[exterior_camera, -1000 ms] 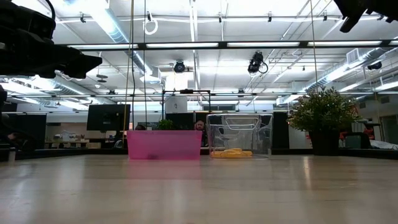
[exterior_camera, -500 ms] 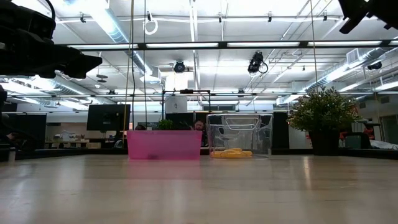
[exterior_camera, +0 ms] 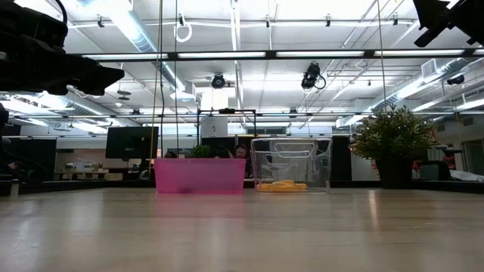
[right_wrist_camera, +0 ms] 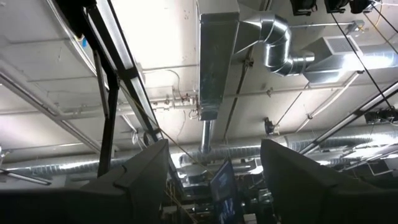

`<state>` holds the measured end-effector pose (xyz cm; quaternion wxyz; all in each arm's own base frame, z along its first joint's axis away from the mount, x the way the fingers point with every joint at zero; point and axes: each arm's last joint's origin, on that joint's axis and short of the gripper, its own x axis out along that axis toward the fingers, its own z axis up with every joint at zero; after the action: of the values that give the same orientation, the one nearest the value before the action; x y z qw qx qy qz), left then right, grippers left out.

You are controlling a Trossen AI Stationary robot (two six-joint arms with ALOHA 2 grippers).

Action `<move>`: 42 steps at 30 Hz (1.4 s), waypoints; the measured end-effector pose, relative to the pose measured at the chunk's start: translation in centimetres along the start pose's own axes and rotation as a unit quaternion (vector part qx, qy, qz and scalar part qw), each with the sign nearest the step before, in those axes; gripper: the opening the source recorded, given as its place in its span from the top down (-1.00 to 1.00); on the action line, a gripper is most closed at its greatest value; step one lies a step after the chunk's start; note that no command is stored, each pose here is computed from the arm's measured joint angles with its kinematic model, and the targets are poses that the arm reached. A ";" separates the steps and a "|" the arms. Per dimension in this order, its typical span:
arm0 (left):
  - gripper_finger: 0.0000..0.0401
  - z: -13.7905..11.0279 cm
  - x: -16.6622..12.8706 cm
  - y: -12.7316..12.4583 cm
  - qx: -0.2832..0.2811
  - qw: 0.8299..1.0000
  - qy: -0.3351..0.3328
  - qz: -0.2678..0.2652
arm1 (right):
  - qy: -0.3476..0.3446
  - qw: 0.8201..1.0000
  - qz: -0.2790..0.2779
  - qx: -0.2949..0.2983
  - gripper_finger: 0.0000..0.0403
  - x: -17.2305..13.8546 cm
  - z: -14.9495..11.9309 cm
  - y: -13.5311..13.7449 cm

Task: Sort spring keychains
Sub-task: Return to Home Position

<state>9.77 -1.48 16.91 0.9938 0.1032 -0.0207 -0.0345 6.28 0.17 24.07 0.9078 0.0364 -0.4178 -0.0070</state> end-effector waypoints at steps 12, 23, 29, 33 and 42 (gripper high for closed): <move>-0.49 0.0 0.0 0.0 0.000 1.000 0.000 0.000 | 0.033 0.998 0.040 -0.035 -0.28 0.0 -0.6 0.2; -0.49 0.0 0.0 0.0 0.000 1.000 0.000 0.000 | 0.118 0.987 0.050 -0.099 -0.28 -0.3 -2.3 0.2; -0.49 0.0 0.0 0.0 0.000 1.000 0.000 0.000 | 0.159 0.978 0.057 -0.124 -0.28 -0.5 -3.1 0.2; -0.49 0.0 0.0 0.0 0.000 1.000 0.000 0.000 | 0.189 0.970 0.063 -0.138 -0.28 -0.7 -3.7 0.1; -0.49 0.0 0.0 0.0 0.000 1.000 0.000 0.000 | 0.257 0.950 0.075 -0.160 -0.28 -1.3 -4.9 0.1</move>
<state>9.77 -1.48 16.91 0.9938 0.1032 -0.0208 -0.0346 9.13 0.59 19.87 0.9761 -0.1405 -0.1655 0.0043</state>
